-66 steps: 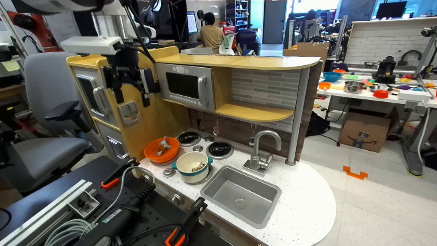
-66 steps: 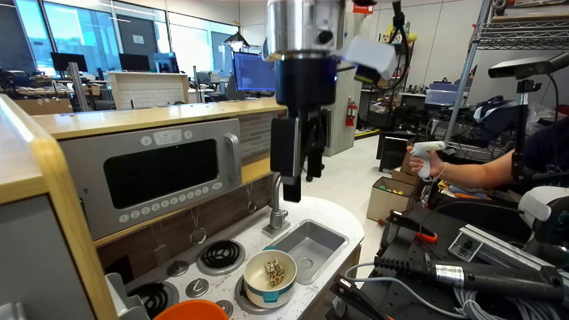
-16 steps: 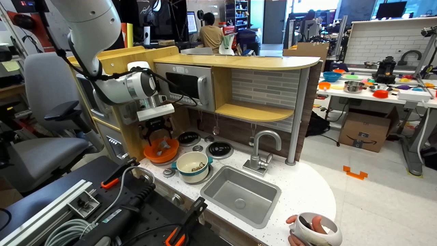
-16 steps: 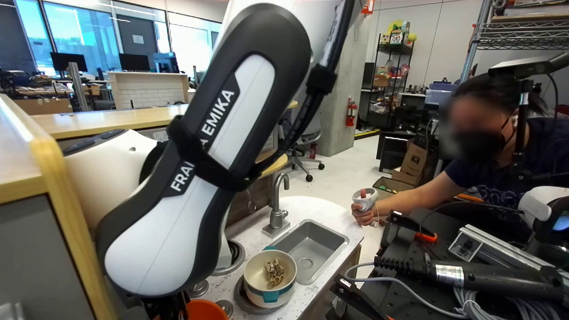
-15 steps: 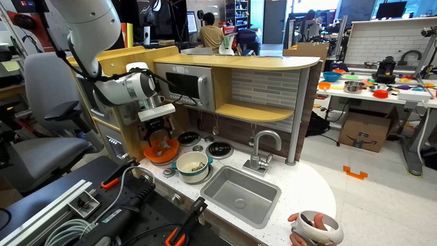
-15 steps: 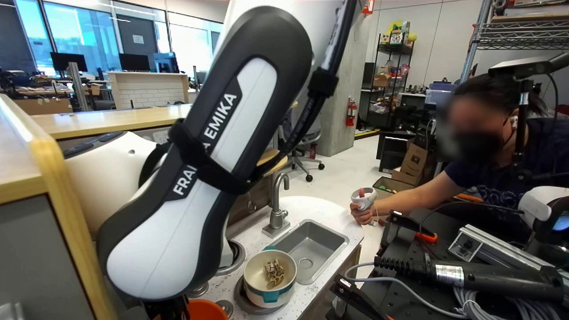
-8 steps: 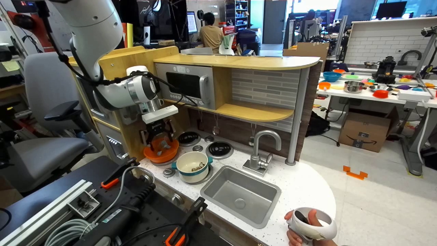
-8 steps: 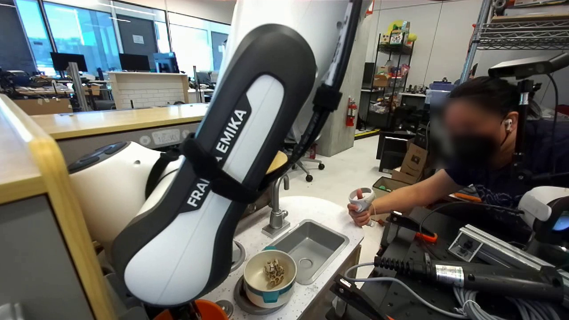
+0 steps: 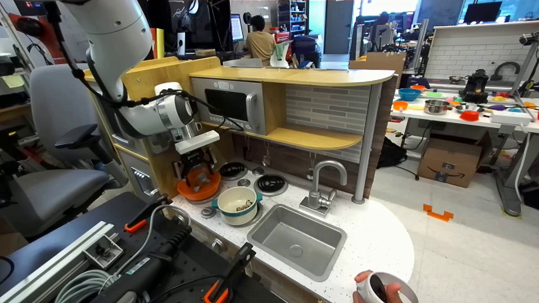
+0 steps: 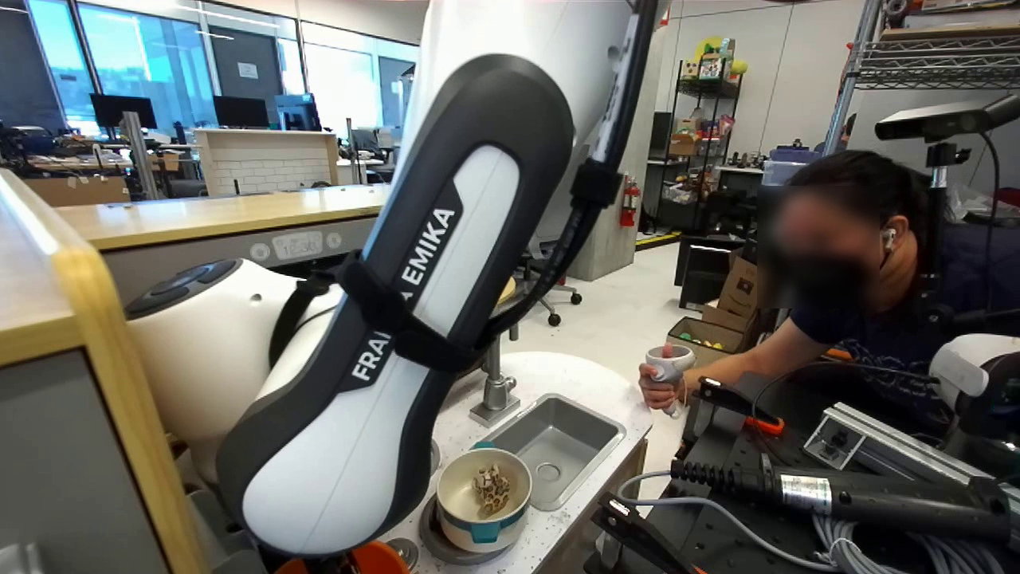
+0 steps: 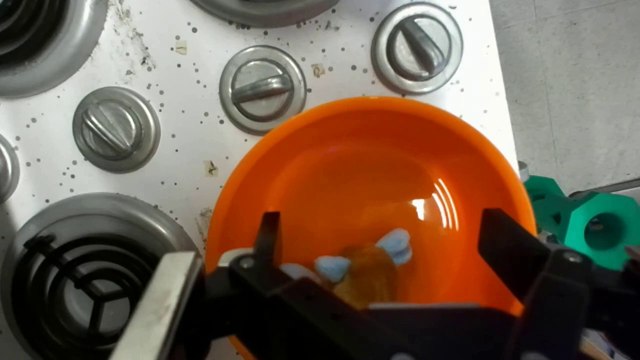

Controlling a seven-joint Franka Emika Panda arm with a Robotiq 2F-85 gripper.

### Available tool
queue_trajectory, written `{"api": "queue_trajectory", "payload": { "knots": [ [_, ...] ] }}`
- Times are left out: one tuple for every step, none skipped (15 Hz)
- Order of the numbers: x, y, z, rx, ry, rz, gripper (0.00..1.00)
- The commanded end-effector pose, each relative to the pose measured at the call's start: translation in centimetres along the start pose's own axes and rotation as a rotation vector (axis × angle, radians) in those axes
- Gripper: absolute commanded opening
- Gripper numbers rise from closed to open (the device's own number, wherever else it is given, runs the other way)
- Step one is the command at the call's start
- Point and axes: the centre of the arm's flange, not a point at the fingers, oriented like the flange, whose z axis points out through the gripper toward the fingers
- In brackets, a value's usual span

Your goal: Move the plush toy from the orange container to the sink

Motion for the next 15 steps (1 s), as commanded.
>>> {"api": "queue_trajectory", "payload": {
  "knots": [
    [0.9, -1.2, 0.5, -0.017, 0.082, 0.011, 1.0],
    [0.9, -1.3, 0.7, -0.013, 0.106, 0.014, 1.0],
    [0.9, -1.3, 0.8, -0.012, 0.124, 0.009, 1.0],
    [0.7, -1.3, 1.0, -0.01, 0.146, -0.004, 1.0],
    [0.6, -1.2, 1.2, -0.016, 0.168, -0.006, 1.0],
    [0.4, -1.3, 1.6, -0.008, 0.183, -0.002, 1.0],
    [0.3, -1.4, 1.9, -0.003, 0.195, 0.001, 1.0],
    [0.2, -1.7, 2.4, 0.005, 0.205, 0.006, 1.0],
    [0.0, -2.0, 3.0, 0.016, 0.214, 0.009, 1.0],
    [-0.1, -2.3, 3.5, 0.03, 0.221, 0.006, 1.0],
    [-0.2, -2.6, 4.0, 0.041, 0.227, 0.004, 1.0],
    [-0.2, -2.8, 4.5, 0.047, 0.232, 0.0, 1.0],
    [-0.2, -2.8, 4.9, 0.048, 0.239, 0.001, 1.0],
    [-0.2, -2.9, 5.2, 0.052, 0.243, -0.001, 1.0],
    [-0.1, -2.9, 5.5, 0.056, 0.246, 0.0, 1.0]
  ]
}}
